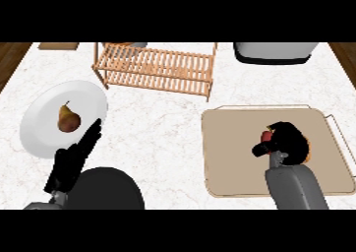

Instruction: Pick the bell pepper from the tray and place it in the tiered shelf

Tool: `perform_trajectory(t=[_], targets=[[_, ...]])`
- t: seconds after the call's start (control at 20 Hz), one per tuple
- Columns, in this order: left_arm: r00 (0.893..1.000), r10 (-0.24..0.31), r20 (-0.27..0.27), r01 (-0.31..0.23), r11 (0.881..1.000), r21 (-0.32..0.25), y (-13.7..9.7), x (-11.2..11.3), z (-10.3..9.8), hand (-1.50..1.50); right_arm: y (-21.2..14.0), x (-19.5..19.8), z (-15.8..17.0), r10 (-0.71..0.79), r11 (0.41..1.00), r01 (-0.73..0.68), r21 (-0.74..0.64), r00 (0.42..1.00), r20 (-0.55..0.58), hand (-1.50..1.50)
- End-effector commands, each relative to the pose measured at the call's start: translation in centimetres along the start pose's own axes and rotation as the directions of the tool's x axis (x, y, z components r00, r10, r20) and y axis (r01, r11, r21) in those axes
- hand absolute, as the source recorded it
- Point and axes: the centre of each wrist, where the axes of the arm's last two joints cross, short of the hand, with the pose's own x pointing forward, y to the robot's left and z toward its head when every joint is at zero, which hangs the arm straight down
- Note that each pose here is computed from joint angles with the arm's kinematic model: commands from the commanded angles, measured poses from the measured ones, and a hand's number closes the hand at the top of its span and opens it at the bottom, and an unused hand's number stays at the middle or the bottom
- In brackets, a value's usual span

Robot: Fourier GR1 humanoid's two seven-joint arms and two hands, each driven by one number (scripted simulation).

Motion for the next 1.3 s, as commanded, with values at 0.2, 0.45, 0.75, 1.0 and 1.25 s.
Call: perform_trajectory(t=[0.2,0.45,0.75,1.0,1.25], targets=[[1.000,-0.016,0.001,0.016,1.000,0.005,0.1,-0.3,-0.4,0.00,1.5,2.0,0.1,0.006,1.000,-0.006,0.012,0.999,-0.034,1.50],[1.000,0.006,0.004,-0.006,1.000,0.016,-1.4,-0.1,-1.1,0.00,1.3,1.2,-0.9,0.014,0.996,-0.019,-0.092,0.998,-0.055,1.50],[1.000,0.014,-0.011,-0.014,1.000,-0.019,0.2,-0.1,-0.2,0.00,3.3,3.5,7.2,0.115,0.987,-0.093,-0.132,0.978,0.175,1.50],[1.000,0.015,0.005,-0.015,1.000,-0.001,0.9,0.8,-1.5,0.00,5.3,3.7,16.0,0.204,0.978,-0.165,-0.131,0.892,0.403,1.50],[1.000,-0.002,-0.002,0.002,1.000,-0.010,-0.6,-0.5,-0.6,0.00,2.1,5.4,19.2,0.151,0.964,-0.029,-0.266,0.879,0.452,1.50]])
